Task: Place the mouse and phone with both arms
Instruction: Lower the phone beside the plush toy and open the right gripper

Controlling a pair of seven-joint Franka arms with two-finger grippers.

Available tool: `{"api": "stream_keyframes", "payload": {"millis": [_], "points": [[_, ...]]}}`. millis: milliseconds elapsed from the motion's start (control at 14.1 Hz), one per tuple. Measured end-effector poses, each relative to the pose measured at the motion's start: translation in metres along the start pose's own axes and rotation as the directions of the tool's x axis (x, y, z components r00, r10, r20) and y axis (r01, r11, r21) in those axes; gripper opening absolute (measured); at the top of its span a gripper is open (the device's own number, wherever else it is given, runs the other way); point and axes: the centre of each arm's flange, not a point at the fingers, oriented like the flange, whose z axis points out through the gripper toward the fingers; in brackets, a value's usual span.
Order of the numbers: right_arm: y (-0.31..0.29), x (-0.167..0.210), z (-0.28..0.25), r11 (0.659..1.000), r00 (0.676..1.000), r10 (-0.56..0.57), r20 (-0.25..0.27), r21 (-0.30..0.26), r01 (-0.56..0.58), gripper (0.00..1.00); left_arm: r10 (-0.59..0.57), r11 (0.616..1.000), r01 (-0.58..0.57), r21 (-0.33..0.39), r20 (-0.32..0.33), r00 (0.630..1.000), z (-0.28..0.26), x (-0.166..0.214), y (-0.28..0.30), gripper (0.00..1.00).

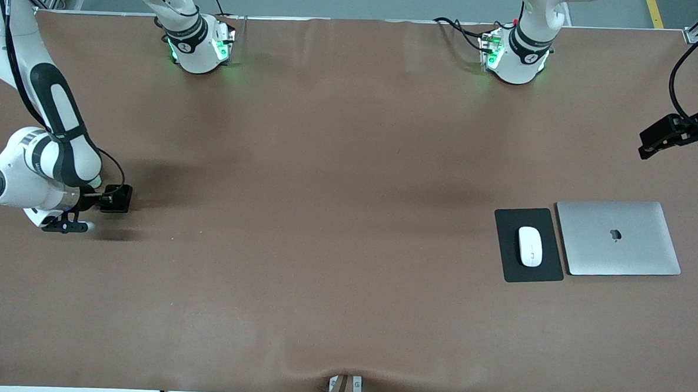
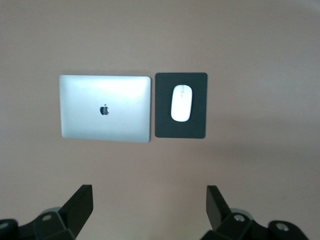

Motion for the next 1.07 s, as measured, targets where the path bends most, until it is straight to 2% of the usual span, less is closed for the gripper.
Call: {"api": "stream_keyframes", "payload": {"millis": [213, 497, 710, 1065], "points": [[-0.002, 0.01, -0.018, 1.0, 1.0, -0.009, -0.006, 0.001, 0.009, 1.0, -0.002, 1.0, 0.002, -0.013, 0.002, 1.0, 0.0, 0.0, 0.001, 1.0], [-0.031, 0.039, -0.064, 0.998, 0.995, -0.066, -0.073, -0.027, 0.065, 1.0, 0.0, 1.0, 0.0, -0.014, 0.003, 1.0, 0.0, -0.001, 0.002, 1.0], [-0.073, 0.053, -0.084, 0.993, 0.988, -0.115, -0.104, -0.05, 0.111, 1.0, 0.003, 1.0, -0.003, -0.016, 0.005, 1.0, 0.0, -0.001, 0.004, 1.0], [-0.116, 0.043, -0.137, 0.997, 0.992, -0.064, -0.109, -0.052, 0.058, 1.0, 0.013, 1.0, -0.012, -0.014, 0.019, 1.0, -0.003, -0.007, 0.008, 1.0]]}}
